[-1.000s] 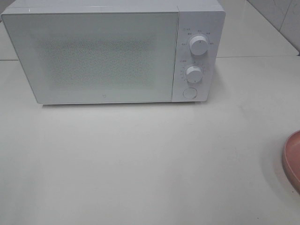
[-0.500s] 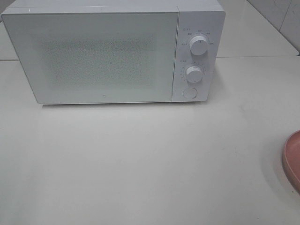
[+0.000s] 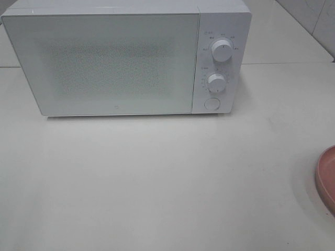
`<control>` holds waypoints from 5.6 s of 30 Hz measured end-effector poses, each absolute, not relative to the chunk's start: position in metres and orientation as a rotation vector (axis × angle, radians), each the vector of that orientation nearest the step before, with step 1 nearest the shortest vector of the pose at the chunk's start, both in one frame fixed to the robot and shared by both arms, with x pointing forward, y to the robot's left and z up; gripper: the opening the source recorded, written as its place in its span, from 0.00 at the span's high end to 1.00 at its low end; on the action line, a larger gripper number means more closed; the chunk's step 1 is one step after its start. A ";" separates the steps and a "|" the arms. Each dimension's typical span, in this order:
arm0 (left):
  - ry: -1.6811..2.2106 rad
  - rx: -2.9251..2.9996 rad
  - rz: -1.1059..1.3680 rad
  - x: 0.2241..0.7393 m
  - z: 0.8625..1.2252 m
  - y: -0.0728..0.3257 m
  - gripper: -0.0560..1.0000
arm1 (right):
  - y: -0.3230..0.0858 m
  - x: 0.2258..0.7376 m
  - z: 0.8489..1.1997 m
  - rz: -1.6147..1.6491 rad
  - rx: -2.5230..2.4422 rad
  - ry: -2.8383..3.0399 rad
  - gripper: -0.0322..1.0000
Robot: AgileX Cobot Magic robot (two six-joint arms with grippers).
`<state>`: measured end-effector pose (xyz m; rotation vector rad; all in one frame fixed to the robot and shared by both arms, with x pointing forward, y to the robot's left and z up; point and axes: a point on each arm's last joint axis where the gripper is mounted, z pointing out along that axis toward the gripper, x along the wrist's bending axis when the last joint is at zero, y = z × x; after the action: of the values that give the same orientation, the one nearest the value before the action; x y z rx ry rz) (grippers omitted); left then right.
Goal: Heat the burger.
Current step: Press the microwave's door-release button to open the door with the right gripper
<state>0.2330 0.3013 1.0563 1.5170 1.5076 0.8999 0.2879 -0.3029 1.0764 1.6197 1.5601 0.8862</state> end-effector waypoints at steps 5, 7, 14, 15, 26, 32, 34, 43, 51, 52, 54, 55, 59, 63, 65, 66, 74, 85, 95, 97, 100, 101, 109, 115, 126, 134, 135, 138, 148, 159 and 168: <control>1.508 1.517 0.900 0.233 1.056 0.301 0.03 | -0.301 0.306 1.079 0.894 1.608 1.563 0.24; 1.508 1.517 0.900 0.233 1.056 0.301 0.03 | -0.300 0.318 1.078 0.885 1.613 1.577 0.24; 1.508 1.517 0.900 0.233 1.056 0.301 0.03 | -0.299 0.342 1.075 0.878 1.616 1.595 0.24; 1.508 1.517 0.900 0.233 1.056 0.301 0.03 | -0.298 0.350 1.074 0.876 1.617 1.602 0.24; 1.509 1.518 0.905 0.233 1.056 0.302 0.03 | -0.294 0.388 1.063 0.901 1.591 1.606 0.24; 1.509 1.518 0.905 0.233 1.056 0.302 0.03 | -0.291 0.408 1.041 0.948 1.550 1.592 0.24; 1.509 1.518 0.905 0.233 1.056 0.302 0.03 | -0.291 0.411 1.038 0.950 1.549 1.594 0.24; 1.509 1.518 0.905 0.233 1.056 0.302 0.03 | -0.287 0.443 1.021 0.998 1.513 1.580 0.24; 1.509 1.518 0.905 0.233 1.056 0.302 0.03 | -0.285 0.462 1.001 1.054 1.438 1.547 0.24; 1.509 1.518 0.905 0.233 1.056 0.302 0.03 | -0.285 0.462 1.001 1.054 1.438 1.547 0.24; 1.509 1.518 0.905 0.233 1.056 0.302 0.03 | -0.282 0.464 0.989 1.065 1.421 1.516 0.24; 1.509 1.518 0.905 0.233 1.056 0.302 0.03 | -0.282 0.464 0.989 1.065 1.421 1.516 0.24; 1.509 1.518 0.905 0.233 1.056 0.302 0.03 | -0.274 0.465 0.981 1.055 1.387 1.507 0.24; 1.509 1.518 0.905 0.233 1.056 0.302 0.03 | -0.266 0.464 0.976 1.055 1.389 1.476 0.24; 1.509 1.518 0.905 0.233 1.056 0.302 0.03 | -0.255 0.463 0.974 1.047 1.391 1.450 0.24; 1.509 1.518 0.905 0.233 1.056 0.302 0.03 | -0.255 0.463 0.974 1.047 1.391 1.450 0.24; 1.509 1.518 0.905 0.233 1.056 0.302 0.03 | -0.230 0.458 0.971 1.063 1.358 1.431 0.24; 1.509 1.518 0.905 0.233 1.056 0.302 0.03 | -0.195 0.447 0.955 1.081 1.360 1.441 0.24; 1.509 1.518 0.905 0.233 1.056 0.302 0.03 | -0.173 0.431 0.942 1.058 1.389 1.457 0.24; 1.509 1.518 0.905 0.233 1.056 0.302 0.03 | -0.169 0.428 0.939 1.048 1.386 1.470 0.24; 1.509 1.518 0.905 0.233 1.056 0.302 0.03 | -0.166 0.426 0.935 1.028 1.390 1.473 0.24; 1.509 1.518 0.905 0.233 1.056 0.302 0.03 | -0.165 0.427 0.934 1.020 1.397 1.468 0.24; 1.509 1.518 0.905 0.233 1.056 0.302 0.03 | -0.157 0.434 0.932 1.014 1.402 1.456 0.24; 1.509 1.518 0.905 0.233 1.056 0.302 0.03 | -0.158 0.435 0.931 1.021 1.403 1.422 0.24; 1.509 1.518 0.905 0.233 1.056 0.302 0.03 | -0.143 0.446 0.925 1.039 1.379 1.422 0.24; 1.509 1.518 0.905 0.233 1.056 0.302 0.03 | -0.139 0.453 0.926 1.057 1.388 1.414 0.24; 1.509 1.518 0.905 0.233 1.056 0.302 0.03 | -0.139 0.453 0.926 1.057 1.388 1.414 0.24; 1.509 1.518 0.905 0.233 1.056 0.302 0.03 | -0.141 0.456 0.926 1.076 1.420 1.411 0.25; 1.509 1.518 0.905 0.233 1.056 0.302 0.03 | -0.138 0.454 0.919 1.368 1.933 1.103 0.50; 1.509 1.518 0.905 0.233 1.056 0.302 0.03 | -0.136 0.452 0.914 1.619 2.469 0.506 0.82; 1.509 1.518 0.905 0.233 1.056 0.302 0.03 | -0.135 0.450 0.910 1.633 2.611 0.333 0.97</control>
<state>0.2330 0.3017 1.0563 1.5180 1.5089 0.9053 0.4503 -0.1349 0.9104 2.6107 0.3327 1.6331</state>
